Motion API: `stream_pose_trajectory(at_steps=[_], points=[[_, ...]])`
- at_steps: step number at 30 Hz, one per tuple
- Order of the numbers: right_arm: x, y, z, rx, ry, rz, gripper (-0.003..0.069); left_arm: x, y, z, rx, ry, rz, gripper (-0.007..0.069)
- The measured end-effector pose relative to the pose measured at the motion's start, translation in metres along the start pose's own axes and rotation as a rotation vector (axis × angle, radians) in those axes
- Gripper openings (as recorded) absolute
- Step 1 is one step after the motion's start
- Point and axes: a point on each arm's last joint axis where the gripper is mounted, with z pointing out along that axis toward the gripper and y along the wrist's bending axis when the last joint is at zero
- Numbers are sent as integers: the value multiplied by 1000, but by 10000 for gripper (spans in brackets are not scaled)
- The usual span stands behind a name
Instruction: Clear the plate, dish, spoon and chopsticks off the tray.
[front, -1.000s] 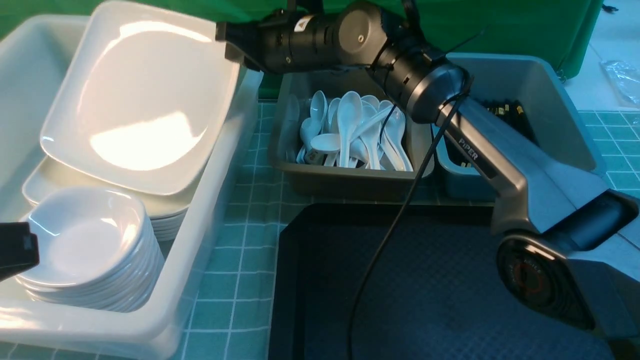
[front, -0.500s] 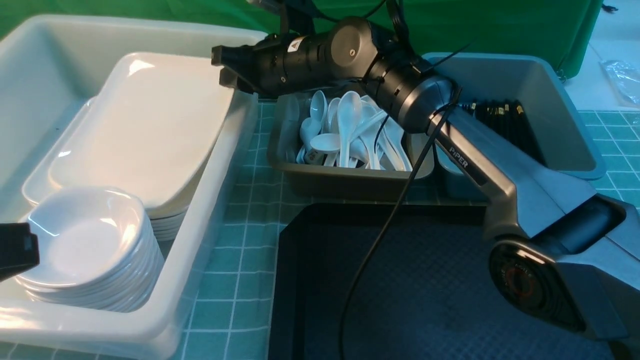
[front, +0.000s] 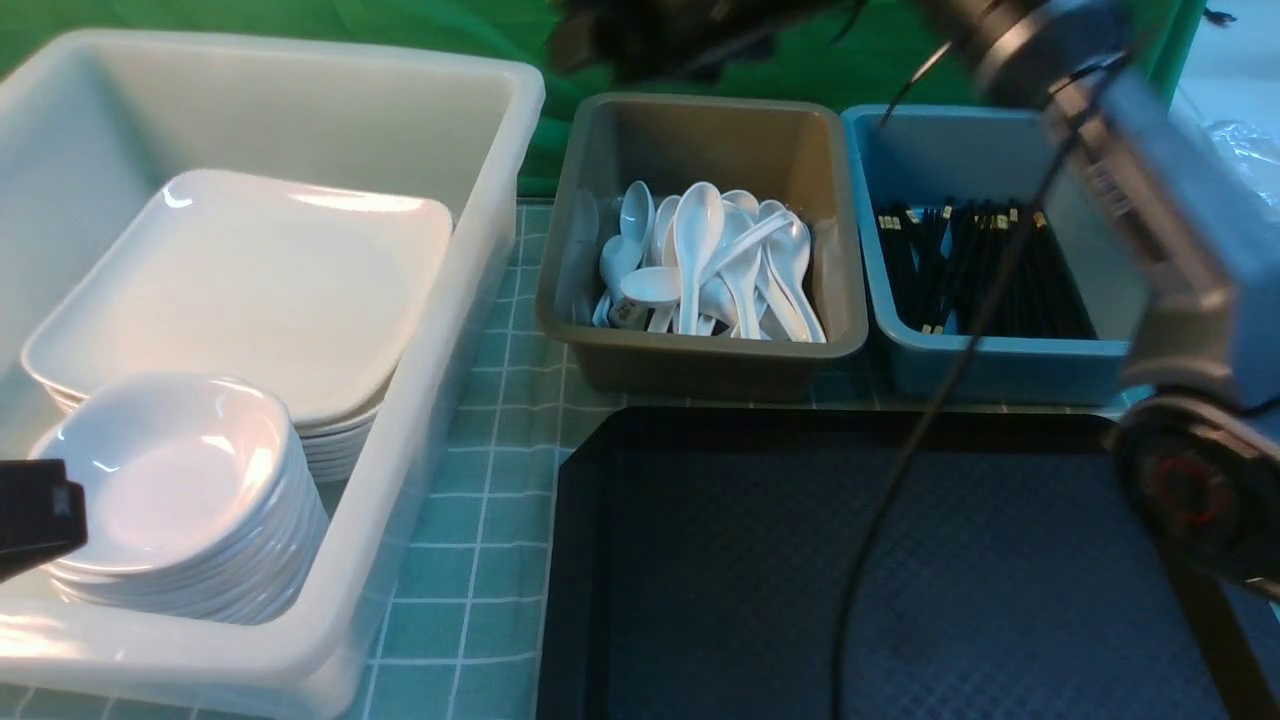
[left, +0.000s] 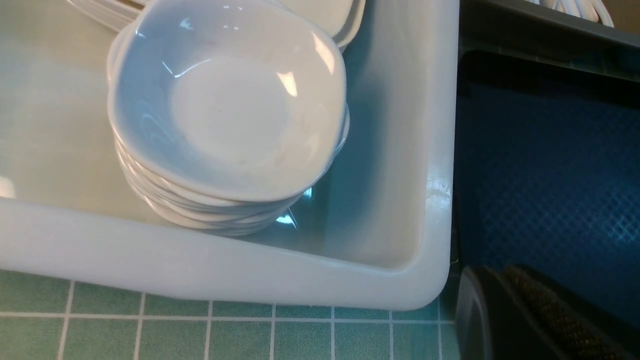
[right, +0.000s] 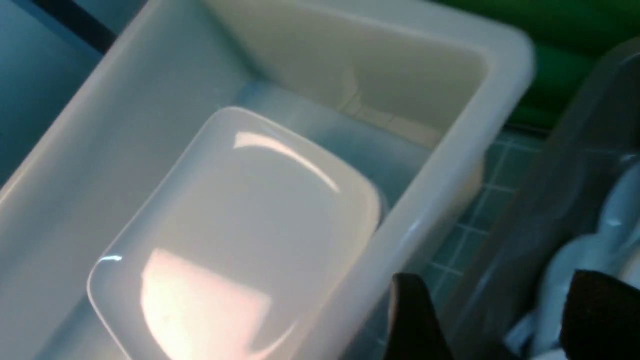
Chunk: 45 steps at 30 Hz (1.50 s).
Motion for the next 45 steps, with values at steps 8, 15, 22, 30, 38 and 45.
stream_pose_trajectory(at_steps=[8,15,22,30,38,45], points=[[-49,11,-209,297,-336,-127,161,-6,-2,-9,20,-26,2,10],[-19,73,-374,356,-582,-258,25,-13,-6,-14,69,-93,43,10],[58,75,-429,552,-429,-252,22,-17,-16,-16,169,-142,112,10],[223,50,-423,550,-499,-248,22,-18,-25,-18,270,-175,242,10],[341,11,-356,407,-874,-260,23,-17,-26,-19,277,-181,298,10],[357,1,-334,361,-980,-302,93,1,-18,-15,343,-199,293,11]])
